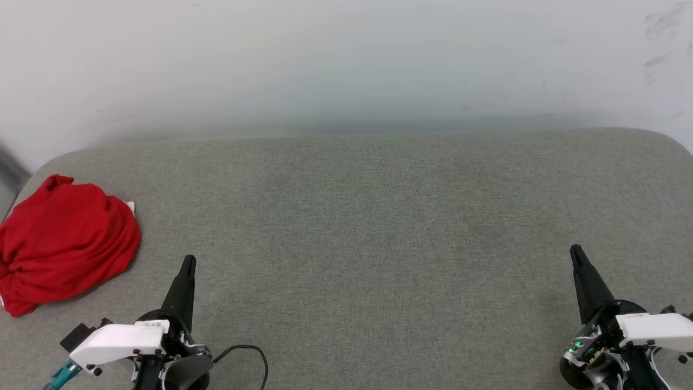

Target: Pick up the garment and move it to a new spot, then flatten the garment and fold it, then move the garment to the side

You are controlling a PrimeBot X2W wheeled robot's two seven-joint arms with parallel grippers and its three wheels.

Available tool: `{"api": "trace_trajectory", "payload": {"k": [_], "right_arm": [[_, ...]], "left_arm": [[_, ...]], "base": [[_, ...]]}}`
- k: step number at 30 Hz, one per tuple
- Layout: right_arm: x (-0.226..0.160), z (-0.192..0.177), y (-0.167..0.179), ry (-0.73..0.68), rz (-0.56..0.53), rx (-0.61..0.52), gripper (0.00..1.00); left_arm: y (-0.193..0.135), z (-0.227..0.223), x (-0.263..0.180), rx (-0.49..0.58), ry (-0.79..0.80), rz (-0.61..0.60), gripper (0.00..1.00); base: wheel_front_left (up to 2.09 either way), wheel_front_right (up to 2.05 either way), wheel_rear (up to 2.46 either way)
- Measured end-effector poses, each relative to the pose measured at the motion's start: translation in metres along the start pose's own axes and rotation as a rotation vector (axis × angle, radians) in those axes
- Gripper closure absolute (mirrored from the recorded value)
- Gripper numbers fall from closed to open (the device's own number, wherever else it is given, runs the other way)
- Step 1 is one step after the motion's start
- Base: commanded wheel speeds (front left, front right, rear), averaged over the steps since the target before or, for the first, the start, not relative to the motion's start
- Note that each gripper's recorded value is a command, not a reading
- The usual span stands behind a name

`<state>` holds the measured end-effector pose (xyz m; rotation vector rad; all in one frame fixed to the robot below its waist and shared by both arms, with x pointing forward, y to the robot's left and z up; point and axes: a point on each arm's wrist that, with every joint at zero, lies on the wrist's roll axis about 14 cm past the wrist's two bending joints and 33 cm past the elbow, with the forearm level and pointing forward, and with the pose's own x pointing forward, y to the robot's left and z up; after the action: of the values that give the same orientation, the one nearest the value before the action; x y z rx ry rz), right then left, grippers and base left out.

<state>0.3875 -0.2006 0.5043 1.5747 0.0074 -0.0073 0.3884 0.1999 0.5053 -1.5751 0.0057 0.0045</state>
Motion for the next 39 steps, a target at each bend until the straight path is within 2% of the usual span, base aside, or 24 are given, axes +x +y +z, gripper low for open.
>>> {"api": "trace_trajectory", "payload": {"k": [39], "right_arm": [[0.0,0.0,0.0,0.0,0.0,0.0,1.0]], "left_arm": [[0.0,-0.0001,0.0,0.0,0.0,0.0,1.0]], "base": [[0.0,0.0,0.0]]}}
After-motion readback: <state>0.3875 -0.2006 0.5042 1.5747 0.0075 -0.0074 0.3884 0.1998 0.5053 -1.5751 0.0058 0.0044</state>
